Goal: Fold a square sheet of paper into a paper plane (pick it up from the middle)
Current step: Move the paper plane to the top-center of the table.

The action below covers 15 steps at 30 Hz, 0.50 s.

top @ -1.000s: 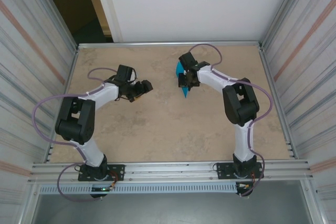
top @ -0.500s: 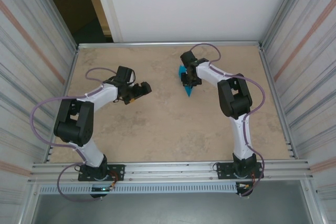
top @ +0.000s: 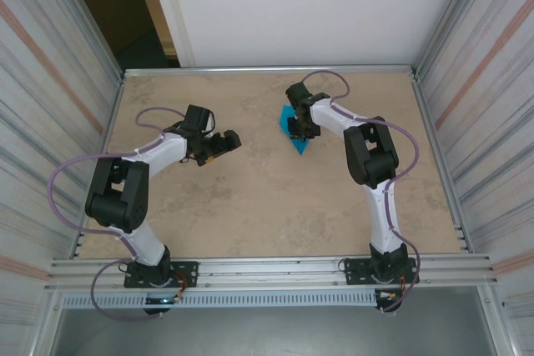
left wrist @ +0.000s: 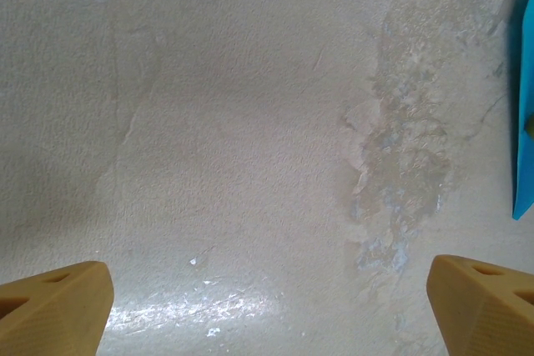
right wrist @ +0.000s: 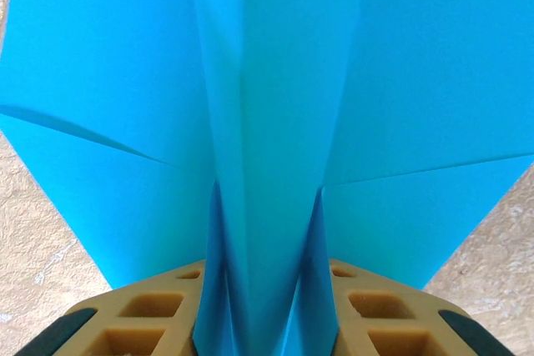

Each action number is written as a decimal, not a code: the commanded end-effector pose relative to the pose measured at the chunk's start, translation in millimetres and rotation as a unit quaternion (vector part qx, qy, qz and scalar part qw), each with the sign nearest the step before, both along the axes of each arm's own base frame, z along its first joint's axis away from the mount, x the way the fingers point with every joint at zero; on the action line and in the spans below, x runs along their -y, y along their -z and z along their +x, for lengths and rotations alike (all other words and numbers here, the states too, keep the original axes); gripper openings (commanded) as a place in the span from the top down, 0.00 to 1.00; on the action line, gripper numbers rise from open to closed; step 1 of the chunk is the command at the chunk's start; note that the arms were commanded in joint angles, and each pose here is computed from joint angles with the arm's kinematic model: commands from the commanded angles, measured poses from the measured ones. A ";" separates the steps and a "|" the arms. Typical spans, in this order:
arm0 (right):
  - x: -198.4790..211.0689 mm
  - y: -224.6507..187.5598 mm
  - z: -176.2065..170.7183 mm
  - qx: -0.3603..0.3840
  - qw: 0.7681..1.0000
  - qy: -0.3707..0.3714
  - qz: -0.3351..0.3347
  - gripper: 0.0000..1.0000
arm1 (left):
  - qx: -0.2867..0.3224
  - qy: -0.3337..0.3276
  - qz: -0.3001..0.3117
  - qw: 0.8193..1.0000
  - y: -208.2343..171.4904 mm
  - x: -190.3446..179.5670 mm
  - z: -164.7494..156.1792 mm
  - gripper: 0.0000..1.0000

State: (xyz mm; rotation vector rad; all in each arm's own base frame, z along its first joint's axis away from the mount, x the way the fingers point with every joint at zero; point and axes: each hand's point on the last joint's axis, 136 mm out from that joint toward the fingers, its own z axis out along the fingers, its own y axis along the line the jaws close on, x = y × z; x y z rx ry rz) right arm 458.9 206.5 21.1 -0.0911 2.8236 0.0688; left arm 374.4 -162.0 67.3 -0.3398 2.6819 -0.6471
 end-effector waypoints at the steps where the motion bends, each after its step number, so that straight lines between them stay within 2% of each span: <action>1: 6.8 21.7 -2.9 -0.024 0.999 0.007 -0.021 0.67 | 0.008 0.002 0.007 1.000 -8.1 -4.5 -3.8 0.03; 15: 13.7 32.1 9.5 -0.025 0.998 0.011 -0.052 0.58 | 0.016 0.001 0.005 1.000 -14.8 -4.2 -1.3 0.02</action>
